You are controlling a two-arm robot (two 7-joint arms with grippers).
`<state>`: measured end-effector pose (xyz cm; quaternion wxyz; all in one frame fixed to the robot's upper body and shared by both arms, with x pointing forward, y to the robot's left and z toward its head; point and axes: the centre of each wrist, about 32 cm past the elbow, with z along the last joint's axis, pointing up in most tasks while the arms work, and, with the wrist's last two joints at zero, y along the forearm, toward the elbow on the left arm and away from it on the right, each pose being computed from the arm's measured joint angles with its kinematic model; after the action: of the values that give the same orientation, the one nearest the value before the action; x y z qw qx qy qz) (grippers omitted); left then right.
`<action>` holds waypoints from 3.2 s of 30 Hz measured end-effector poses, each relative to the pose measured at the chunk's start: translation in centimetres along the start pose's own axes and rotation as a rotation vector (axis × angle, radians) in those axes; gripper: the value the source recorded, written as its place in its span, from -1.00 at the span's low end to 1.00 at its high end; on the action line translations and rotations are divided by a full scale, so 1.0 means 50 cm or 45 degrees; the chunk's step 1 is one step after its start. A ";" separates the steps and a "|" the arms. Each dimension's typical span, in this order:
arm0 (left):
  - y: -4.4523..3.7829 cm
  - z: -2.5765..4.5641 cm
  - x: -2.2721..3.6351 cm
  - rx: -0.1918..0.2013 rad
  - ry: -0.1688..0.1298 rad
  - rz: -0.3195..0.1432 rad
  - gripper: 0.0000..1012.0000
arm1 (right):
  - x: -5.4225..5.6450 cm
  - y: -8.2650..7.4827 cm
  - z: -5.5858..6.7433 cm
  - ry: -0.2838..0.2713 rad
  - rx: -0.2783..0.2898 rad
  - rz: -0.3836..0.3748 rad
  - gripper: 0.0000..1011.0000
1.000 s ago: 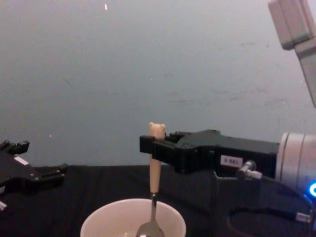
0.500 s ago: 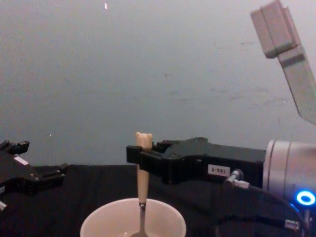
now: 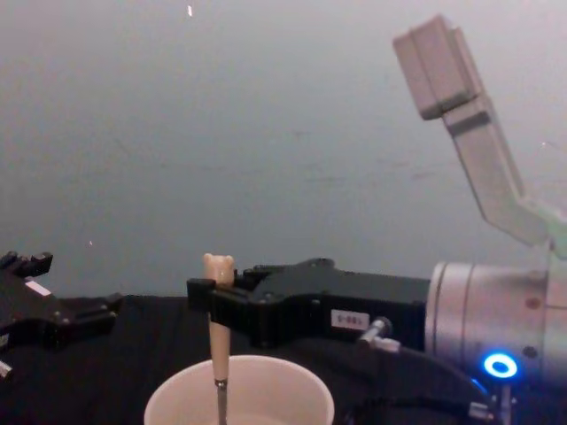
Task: Pick up the stirring spoon with one hand, stir inside the cup, then place it back in its original position.
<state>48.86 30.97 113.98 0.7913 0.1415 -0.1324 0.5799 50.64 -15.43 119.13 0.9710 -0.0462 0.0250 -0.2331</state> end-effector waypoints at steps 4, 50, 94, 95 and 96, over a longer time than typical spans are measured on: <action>0.000 0.000 0.000 0.000 0.000 0.000 0.98 | 0.006 0.013 0.000 0.001 -0.003 -0.014 -0.59; 0.000 0.000 0.000 0.000 0.000 0.000 0.98 | 0.033 -0.092 -0.006 0.007 -0.018 -0.042 -0.59; 0.000 0.000 0.000 0.000 0.000 0.000 0.98 | 0.045 0.033 0.017 -0.015 -0.024 -0.158 -0.59; 0.000 0.000 0.000 0.000 0.000 0.000 0.98 | 0.048 0.033 0.017 -0.020 -0.026 -0.170 -0.59; 0.000 0.000 0.000 0.000 0.000 0.000 0.98 | 0.049 0.033 0.016 -0.022 -0.026 -0.175 -0.59</action>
<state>48.86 30.97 113.98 0.7913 0.1415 -0.1325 0.5799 53.63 -15.03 119.70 0.9524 -0.0598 0.0159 -0.2985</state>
